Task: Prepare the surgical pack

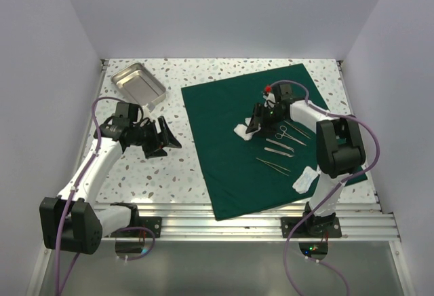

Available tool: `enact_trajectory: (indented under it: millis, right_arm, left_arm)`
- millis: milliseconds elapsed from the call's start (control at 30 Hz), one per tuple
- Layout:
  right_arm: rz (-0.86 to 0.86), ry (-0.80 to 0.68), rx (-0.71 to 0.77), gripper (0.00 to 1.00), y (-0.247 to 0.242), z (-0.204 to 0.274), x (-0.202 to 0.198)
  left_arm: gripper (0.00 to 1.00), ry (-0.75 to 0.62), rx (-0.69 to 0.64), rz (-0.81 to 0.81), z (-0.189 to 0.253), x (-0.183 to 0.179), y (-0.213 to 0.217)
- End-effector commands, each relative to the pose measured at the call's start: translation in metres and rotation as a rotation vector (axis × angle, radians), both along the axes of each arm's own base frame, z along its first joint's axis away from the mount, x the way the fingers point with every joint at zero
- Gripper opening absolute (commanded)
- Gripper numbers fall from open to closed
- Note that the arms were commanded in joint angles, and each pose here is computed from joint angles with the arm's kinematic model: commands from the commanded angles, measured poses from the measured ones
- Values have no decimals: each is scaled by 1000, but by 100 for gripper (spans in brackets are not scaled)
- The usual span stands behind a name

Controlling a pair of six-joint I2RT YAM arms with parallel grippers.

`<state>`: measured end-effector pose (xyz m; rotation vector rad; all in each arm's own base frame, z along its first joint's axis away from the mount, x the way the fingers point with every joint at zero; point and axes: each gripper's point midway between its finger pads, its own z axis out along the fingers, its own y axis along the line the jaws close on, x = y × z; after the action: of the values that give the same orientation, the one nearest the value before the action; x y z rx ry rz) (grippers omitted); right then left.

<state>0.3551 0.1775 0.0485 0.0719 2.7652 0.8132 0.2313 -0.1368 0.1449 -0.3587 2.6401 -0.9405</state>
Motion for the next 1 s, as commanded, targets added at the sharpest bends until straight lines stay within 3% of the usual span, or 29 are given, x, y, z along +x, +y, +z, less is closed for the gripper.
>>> enact_trajectory:
  millis: [0,967]
  right_arm:
    - [-17,-44,63,59,7,5,14]
    - [-63,-20,71,50,9,-25,12]
  left_arm:
    - [74,-45,-22,-18,11,2,-3]
    - [74,-49,-15,-18,15,2,-2]
